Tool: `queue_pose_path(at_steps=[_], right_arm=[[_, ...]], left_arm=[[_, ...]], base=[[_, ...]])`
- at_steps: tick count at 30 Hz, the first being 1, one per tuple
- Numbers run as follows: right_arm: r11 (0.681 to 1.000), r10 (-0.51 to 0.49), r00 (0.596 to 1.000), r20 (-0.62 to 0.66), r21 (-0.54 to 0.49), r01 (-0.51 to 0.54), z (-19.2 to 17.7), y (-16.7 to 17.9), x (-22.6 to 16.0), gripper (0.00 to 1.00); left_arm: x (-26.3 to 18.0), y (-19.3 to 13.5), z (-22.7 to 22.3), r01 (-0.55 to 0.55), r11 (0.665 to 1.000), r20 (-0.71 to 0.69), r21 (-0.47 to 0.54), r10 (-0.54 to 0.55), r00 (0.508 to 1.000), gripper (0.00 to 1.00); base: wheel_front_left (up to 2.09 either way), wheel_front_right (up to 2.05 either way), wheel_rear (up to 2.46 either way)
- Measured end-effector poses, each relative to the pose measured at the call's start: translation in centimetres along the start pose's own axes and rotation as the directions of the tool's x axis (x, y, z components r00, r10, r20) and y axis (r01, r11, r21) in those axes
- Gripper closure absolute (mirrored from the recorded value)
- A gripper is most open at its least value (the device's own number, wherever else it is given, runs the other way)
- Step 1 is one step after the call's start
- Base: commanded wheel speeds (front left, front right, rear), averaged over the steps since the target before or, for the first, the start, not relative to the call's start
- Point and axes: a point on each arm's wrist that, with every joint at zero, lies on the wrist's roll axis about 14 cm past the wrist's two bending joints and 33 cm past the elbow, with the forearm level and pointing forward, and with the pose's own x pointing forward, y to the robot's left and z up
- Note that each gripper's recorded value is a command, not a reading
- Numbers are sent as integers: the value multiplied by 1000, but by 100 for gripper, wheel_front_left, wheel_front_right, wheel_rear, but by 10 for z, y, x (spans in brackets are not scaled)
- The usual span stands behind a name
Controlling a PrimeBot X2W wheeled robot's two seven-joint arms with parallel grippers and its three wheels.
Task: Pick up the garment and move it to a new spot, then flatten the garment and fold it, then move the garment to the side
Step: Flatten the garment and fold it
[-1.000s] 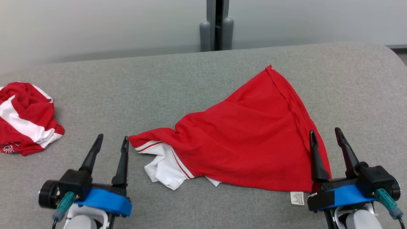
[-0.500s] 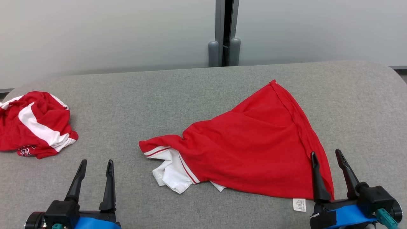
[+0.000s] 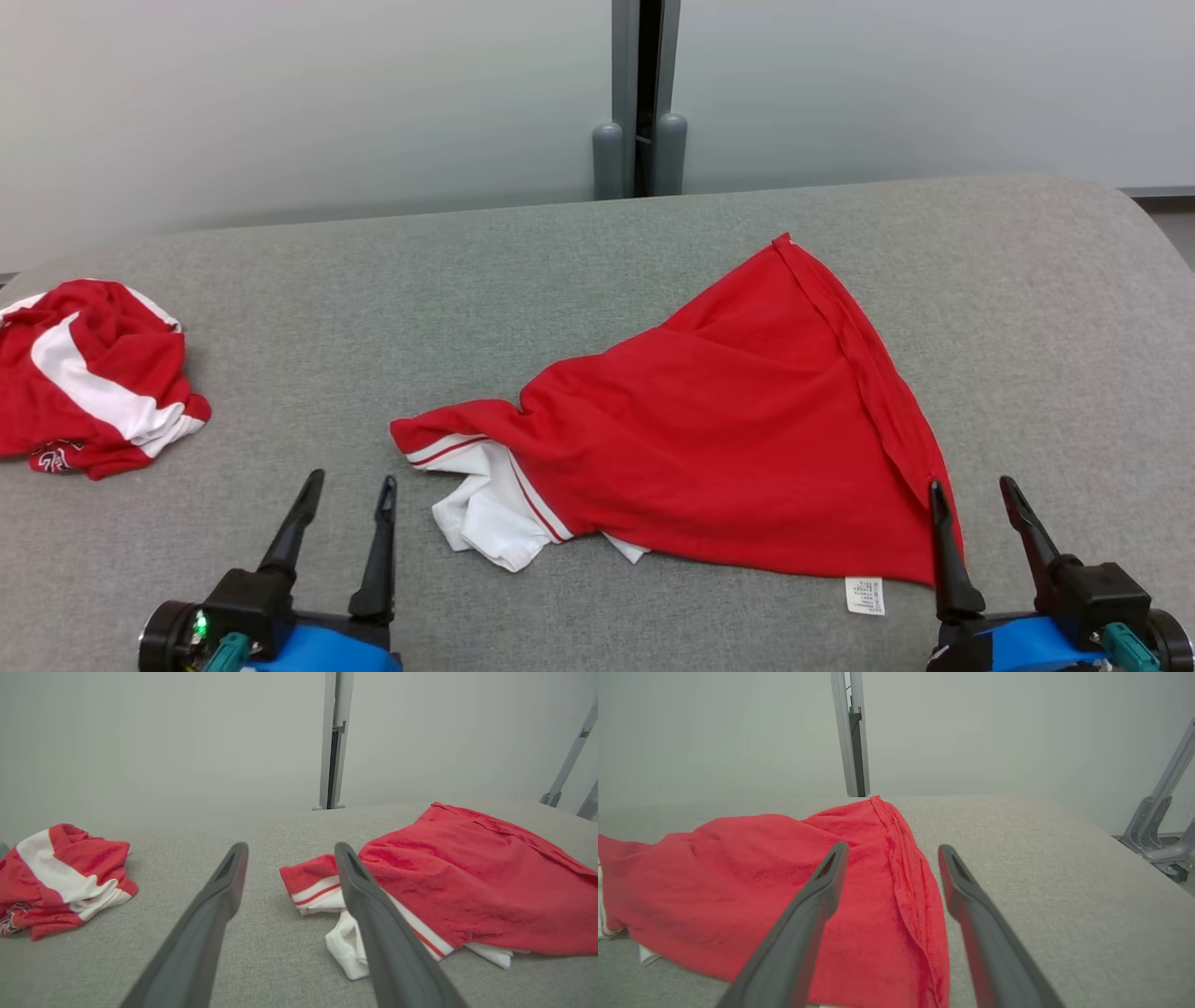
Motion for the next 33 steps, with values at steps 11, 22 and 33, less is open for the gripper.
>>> queue_pose_path(at_steps=[11, 22, 33], right_arm=[[997, -72, 979, -192, -21, 69, -58, -24, -14, 0], [995, -103, 953, -286, -14, 103, -86, -34, -14, 0], [996, -83, 927, -365, 1, 89, -110, -27, -14, 0]], left_arm=[[17, -28, -53, 99, 995, -166, -21, -101, 981, 0], [17, -34, -102, 135, 990, -320, -34, -139, 937, 0], [25, -43, -120, 159, 986, -368, -57, -168, 914, 0]], base=[[0, 0, 0], [0, 0, 0], [0, 0, 0]])
